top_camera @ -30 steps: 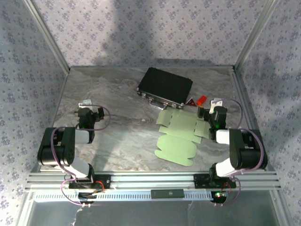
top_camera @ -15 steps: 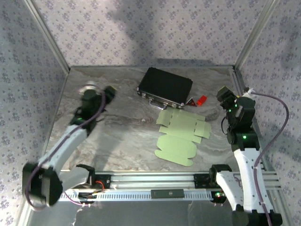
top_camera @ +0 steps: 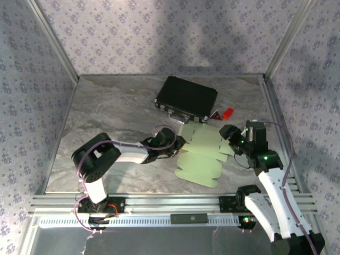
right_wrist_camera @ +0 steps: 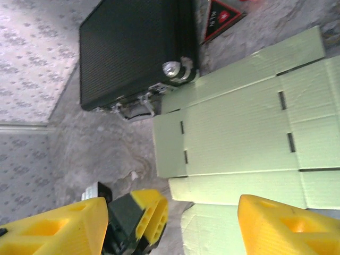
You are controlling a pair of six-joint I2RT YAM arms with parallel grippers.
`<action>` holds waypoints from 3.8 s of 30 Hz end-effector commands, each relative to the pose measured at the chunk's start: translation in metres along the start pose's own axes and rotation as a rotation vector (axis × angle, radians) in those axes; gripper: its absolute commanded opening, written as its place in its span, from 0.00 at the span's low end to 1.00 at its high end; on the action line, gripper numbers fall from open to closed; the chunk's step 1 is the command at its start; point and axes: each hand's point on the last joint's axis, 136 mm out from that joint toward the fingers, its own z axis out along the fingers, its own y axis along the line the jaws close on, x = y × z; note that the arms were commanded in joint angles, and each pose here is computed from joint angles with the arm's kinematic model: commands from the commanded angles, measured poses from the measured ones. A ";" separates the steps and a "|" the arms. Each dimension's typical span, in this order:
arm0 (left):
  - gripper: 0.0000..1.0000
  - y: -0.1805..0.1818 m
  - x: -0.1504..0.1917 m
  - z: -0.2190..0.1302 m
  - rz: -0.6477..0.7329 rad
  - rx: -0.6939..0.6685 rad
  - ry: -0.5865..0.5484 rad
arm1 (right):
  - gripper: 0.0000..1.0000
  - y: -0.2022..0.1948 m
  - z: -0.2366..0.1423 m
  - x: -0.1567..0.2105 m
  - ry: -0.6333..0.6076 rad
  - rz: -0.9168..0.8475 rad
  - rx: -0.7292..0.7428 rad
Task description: Fold the paper box
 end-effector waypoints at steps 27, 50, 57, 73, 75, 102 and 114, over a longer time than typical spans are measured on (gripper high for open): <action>0.31 0.007 -0.026 0.020 -0.217 0.115 -0.139 | 0.67 0.003 -0.010 0.009 0.010 0.052 -0.022; 0.12 -0.003 -0.037 0.030 -0.233 0.186 -0.189 | 0.66 0.001 -0.011 0.020 0.023 0.041 -0.034; 0.00 -0.017 -0.034 0.015 -0.199 0.193 -0.196 | 0.66 0.003 -0.012 0.016 0.001 0.043 -0.029; 0.00 -0.064 -0.029 -0.063 0.003 0.122 -0.225 | 0.66 0.020 -0.025 0.004 -0.042 0.046 -0.055; 0.00 -0.074 -0.037 -0.081 0.059 0.112 -0.251 | 0.66 0.023 -0.025 0.004 -0.038 0.043 -0.063; 0.00 -0.143 -0.121 -0.217 0.704 0.135 0.089 | 0.68 0.165 0.084 0.041 0.361 -0.793 -0.655; 0.00 -0.147 -0.127 -0.225 0.703 0.162 0.126 | 0.66 0.153 0.142 0.062 0.466 -0.847 -0.712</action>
